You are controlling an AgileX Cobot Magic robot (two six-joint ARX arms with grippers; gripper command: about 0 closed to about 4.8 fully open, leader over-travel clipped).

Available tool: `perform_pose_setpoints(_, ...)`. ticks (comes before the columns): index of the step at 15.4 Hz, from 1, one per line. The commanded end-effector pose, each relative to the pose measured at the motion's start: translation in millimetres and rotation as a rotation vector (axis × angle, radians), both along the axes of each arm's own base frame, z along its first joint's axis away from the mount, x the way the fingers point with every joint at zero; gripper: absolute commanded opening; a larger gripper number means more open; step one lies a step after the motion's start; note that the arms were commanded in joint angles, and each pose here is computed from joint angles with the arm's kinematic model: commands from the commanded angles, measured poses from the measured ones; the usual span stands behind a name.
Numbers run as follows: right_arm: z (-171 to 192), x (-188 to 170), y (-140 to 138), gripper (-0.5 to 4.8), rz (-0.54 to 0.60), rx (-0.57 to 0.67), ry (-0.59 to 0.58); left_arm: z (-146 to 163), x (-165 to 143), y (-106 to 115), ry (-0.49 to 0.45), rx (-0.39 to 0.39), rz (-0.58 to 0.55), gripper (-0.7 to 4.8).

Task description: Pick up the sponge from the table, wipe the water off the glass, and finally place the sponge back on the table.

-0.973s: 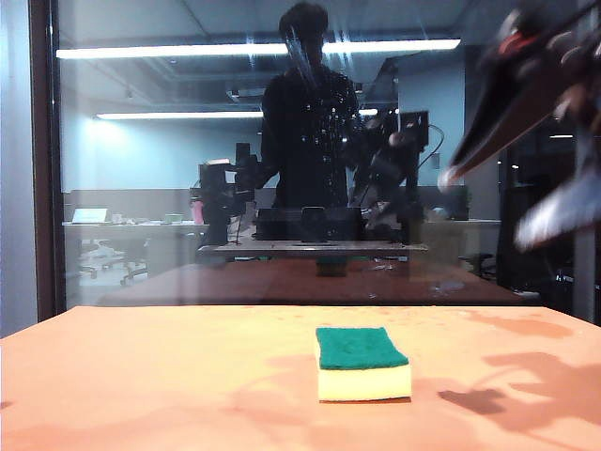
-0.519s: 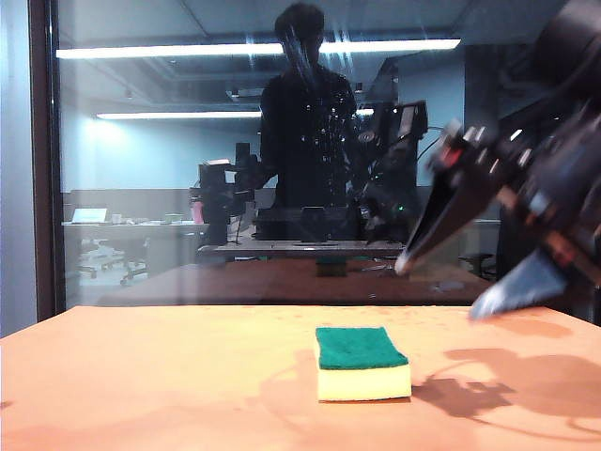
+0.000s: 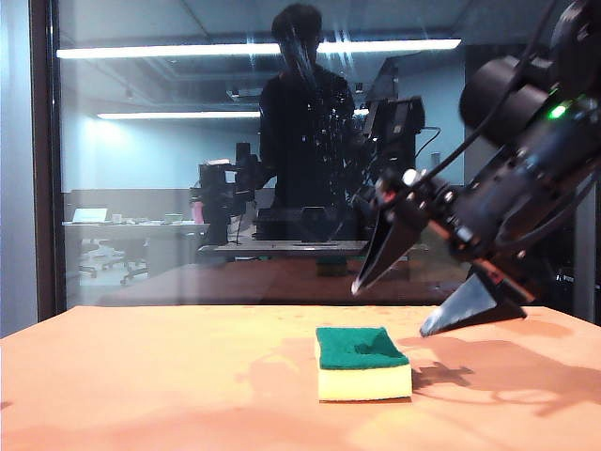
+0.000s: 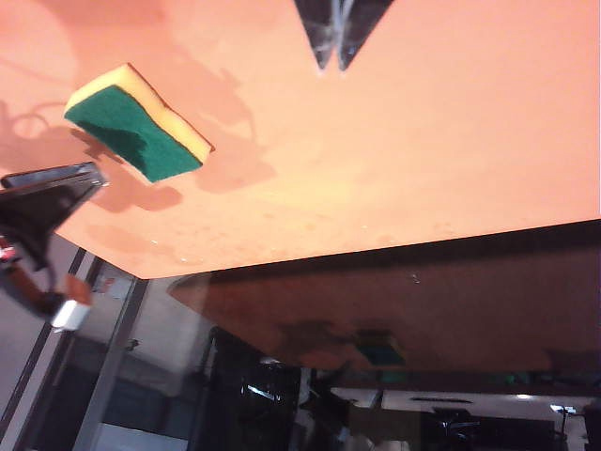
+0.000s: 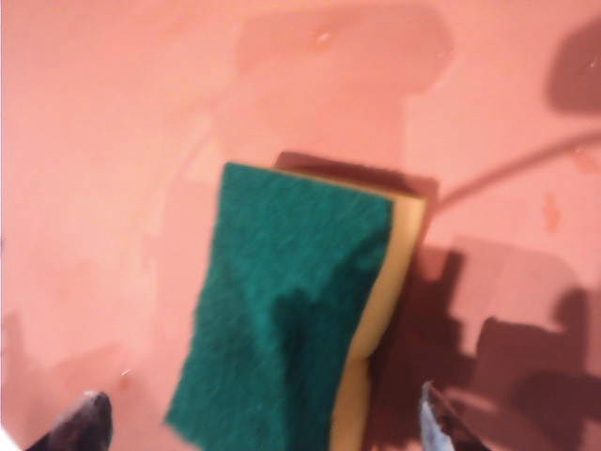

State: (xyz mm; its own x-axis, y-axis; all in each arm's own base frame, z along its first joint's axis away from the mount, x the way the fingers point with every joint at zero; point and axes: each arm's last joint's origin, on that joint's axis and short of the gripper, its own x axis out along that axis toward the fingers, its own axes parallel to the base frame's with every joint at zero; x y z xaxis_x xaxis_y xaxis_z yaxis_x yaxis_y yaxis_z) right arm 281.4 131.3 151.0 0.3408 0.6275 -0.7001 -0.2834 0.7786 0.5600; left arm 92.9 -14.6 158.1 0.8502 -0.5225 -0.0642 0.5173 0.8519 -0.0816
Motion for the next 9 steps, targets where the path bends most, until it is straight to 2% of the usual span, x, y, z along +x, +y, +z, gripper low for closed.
perform_pose_setpoints(1, -6.7, 12.9, 8.4, 4.18, 0.008, -0.013, 0.041, 1.7, -0.2, -0.2, -0.010, 0.000, -0.006, -0.06)
perform_pose_setpoints(5, -14.1, 18.3, 22.7, 4.17, 0.021, -0.059, 0.076, 1.7, -0.2, -0.2, -0.009, 0.000, -0.006, -0.06)
perform_pose_setpoints(6, -15.3, 17.5, 24.3, 4.00, 0.015, -0.078, 0.072, 1.7, -0.2, -0.1, -0.010, 0.000, -0.006, -0.06)
perform_pose_setpoints(7, -18.4, 17.4, 26.4, 3.47, 0.017, -0.086, 0.074, 1.7, -0.2, -0.2, -0.009, 0.000, -0.006, -0.06)
perform_pose_setpoints(9, -25.4, 19.2, 27.4, 2.96, 0.018, -0.093, 0.091, 1.7, -0.2, -0.2, -0.009, 0.000, -0.007, -0.06)
